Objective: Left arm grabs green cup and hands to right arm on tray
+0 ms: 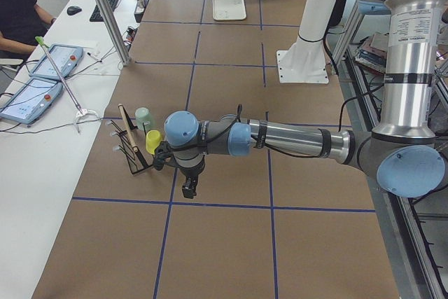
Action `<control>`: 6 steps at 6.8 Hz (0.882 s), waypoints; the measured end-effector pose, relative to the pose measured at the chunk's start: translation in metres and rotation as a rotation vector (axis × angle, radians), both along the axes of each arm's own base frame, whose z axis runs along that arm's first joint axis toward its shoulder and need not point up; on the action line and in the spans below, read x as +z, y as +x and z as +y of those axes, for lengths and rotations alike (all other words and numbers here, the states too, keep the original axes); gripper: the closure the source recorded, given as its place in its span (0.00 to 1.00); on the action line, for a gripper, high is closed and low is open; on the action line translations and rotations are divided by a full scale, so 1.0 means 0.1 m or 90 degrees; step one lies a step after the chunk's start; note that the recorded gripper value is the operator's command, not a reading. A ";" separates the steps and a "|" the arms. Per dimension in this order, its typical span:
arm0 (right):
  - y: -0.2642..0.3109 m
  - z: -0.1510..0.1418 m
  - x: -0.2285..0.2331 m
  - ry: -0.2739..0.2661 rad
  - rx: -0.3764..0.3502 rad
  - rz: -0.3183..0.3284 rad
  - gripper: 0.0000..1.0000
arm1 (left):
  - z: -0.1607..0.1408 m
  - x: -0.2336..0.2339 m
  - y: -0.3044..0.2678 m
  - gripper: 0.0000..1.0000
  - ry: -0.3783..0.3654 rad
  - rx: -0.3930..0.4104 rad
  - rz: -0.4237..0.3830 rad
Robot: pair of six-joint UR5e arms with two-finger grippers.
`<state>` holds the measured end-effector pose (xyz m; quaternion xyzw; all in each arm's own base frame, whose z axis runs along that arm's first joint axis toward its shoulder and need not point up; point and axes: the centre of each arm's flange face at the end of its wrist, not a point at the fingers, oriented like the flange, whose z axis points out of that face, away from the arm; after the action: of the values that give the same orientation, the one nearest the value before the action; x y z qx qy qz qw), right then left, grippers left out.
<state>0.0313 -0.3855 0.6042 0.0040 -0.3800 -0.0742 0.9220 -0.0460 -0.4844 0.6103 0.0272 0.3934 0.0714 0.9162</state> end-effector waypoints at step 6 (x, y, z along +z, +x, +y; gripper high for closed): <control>0.00 0.00 0.01 -0.001 -0.001 -0.001 0.00 | 0.02 -0.04 0.01 0.00 0.009 0.001 0.002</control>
<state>0.0308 -0.3853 0.6056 0.0028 -0.3811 -0.0744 0.9215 -0.0447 -0.4828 0.6060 0.0337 0.3945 0.0746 0.9152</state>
